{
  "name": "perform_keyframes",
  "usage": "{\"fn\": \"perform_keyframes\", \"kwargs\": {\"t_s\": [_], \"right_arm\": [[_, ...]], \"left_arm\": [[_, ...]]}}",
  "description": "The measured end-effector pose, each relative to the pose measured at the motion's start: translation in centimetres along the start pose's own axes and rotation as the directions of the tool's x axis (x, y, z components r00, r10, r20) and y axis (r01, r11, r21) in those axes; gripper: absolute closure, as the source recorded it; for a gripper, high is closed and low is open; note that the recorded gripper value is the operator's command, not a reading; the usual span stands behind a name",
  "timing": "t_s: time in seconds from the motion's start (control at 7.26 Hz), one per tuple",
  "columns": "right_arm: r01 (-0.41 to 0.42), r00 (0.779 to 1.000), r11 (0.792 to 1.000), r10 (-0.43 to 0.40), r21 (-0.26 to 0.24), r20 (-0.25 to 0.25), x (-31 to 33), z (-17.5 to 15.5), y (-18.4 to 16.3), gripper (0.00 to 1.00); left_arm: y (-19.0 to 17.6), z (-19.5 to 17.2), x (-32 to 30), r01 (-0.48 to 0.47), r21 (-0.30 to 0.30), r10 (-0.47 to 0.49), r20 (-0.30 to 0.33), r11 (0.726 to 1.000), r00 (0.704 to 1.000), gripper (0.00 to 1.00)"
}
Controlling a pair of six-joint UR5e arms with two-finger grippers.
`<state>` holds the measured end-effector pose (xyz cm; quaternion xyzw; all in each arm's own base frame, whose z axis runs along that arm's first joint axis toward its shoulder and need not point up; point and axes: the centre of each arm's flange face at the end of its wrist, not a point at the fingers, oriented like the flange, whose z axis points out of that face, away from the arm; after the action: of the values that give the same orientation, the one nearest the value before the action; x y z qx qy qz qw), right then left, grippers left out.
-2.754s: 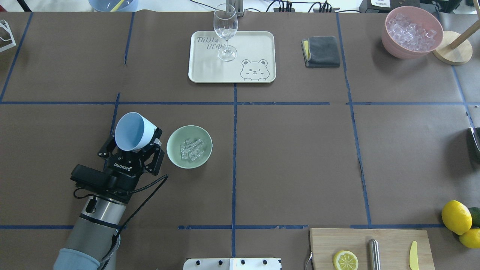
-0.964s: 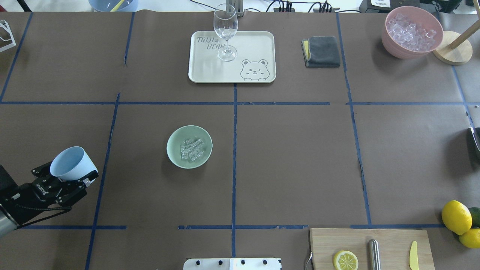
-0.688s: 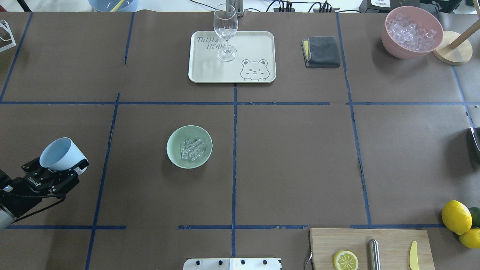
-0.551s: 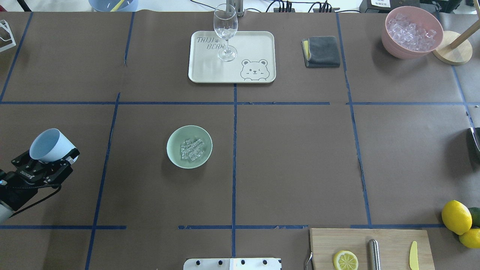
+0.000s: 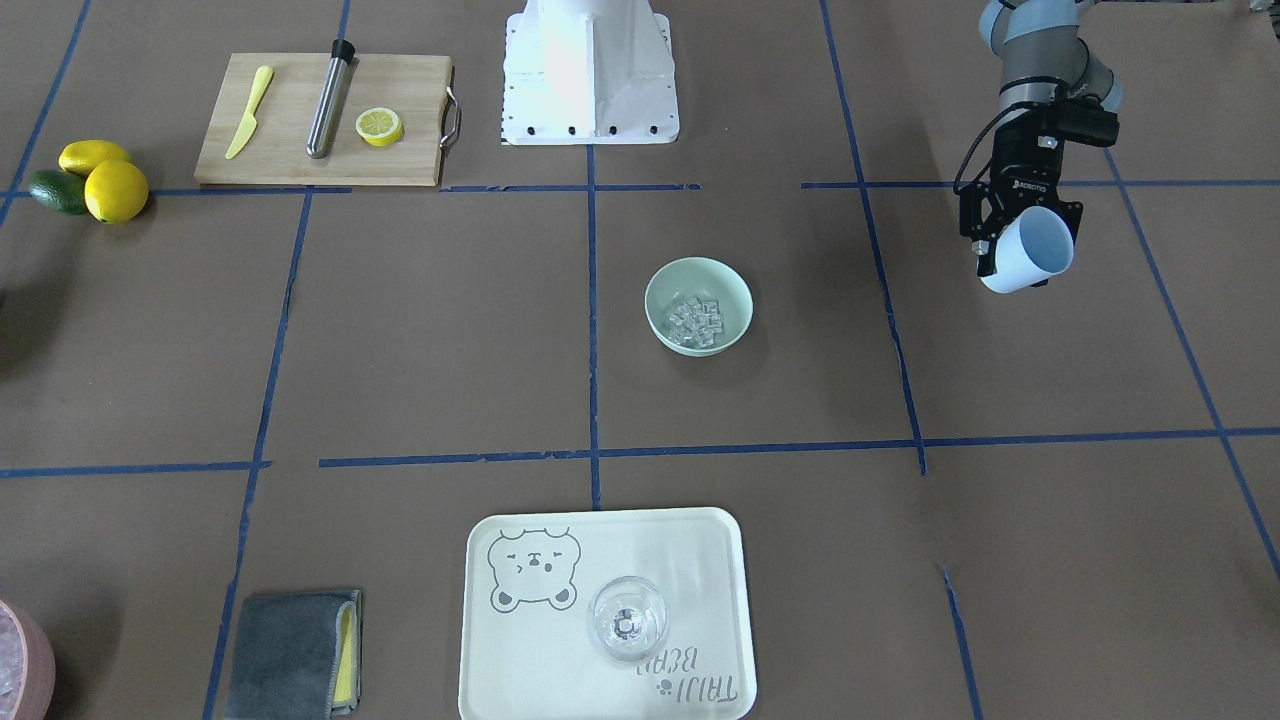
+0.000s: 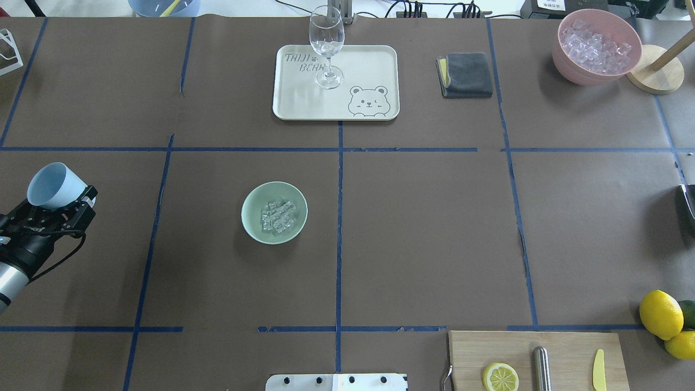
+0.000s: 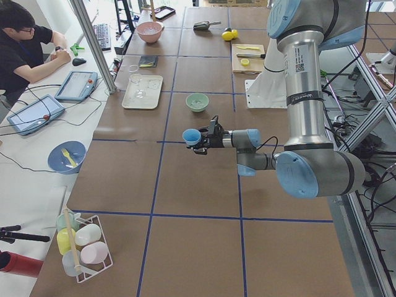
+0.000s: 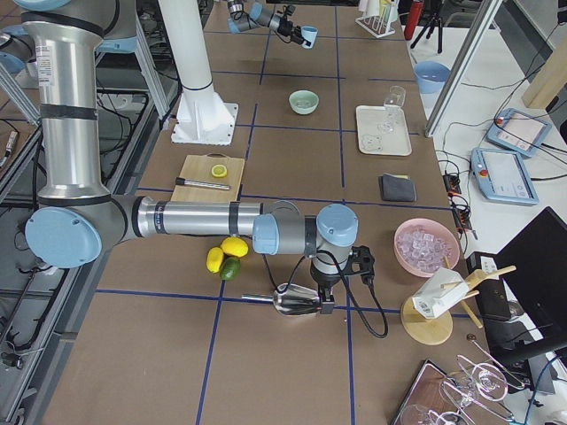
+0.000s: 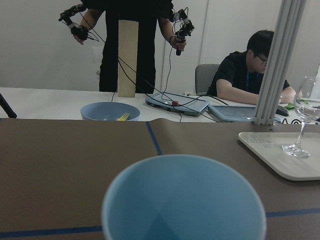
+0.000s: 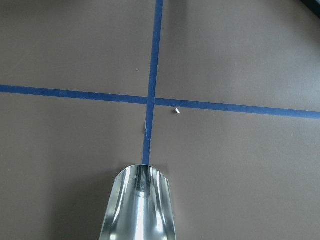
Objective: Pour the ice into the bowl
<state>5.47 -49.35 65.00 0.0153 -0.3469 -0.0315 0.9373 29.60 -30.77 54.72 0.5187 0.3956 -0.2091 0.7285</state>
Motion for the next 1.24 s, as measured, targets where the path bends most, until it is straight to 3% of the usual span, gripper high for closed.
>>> {"fn": "perform_keyframes", "kwargs": {"t_s": [0.41, 0.83, 1.1, 1.24], "right_arm": [[0.001, 1.000, 1.000, -0.001, 0.001, 0.000, 0.0, 0.0, 0.0, 0.00], [-0.001, 1.000, 1.000, 0.001, 0.002, 0.000, 0.0, -0.1, 0.0, 0.00], [-0.001, 1.000, 1.000, 0.001, 0.003, 0.000, 0.0, -0.2, 0.0, 0.00], [0.000, 1.000, 1.000, 0.000, 0.004, 0.000, 0.0, -0.2, 0.0, 0.00]], "left_arm": [[3.2, 2.6, -1.8, 0.002, -0.012, 0.000, 0.128, 1.000, 0.992, 1.00], [6.5, 4.9, -3.0, -0.051, 0.021, 0.046, 0.180, 0.999, 0.983, 0.99], [7.3, 5.1, -4.3, -0.082, 0.025, 0.076, 0.202, 0.996, 0.976, 0.90], [7.6, 5.1, -4.6, -0.091, 0.025, 0.084, 0.208, 0.996, 0.975, 0.72]]}}
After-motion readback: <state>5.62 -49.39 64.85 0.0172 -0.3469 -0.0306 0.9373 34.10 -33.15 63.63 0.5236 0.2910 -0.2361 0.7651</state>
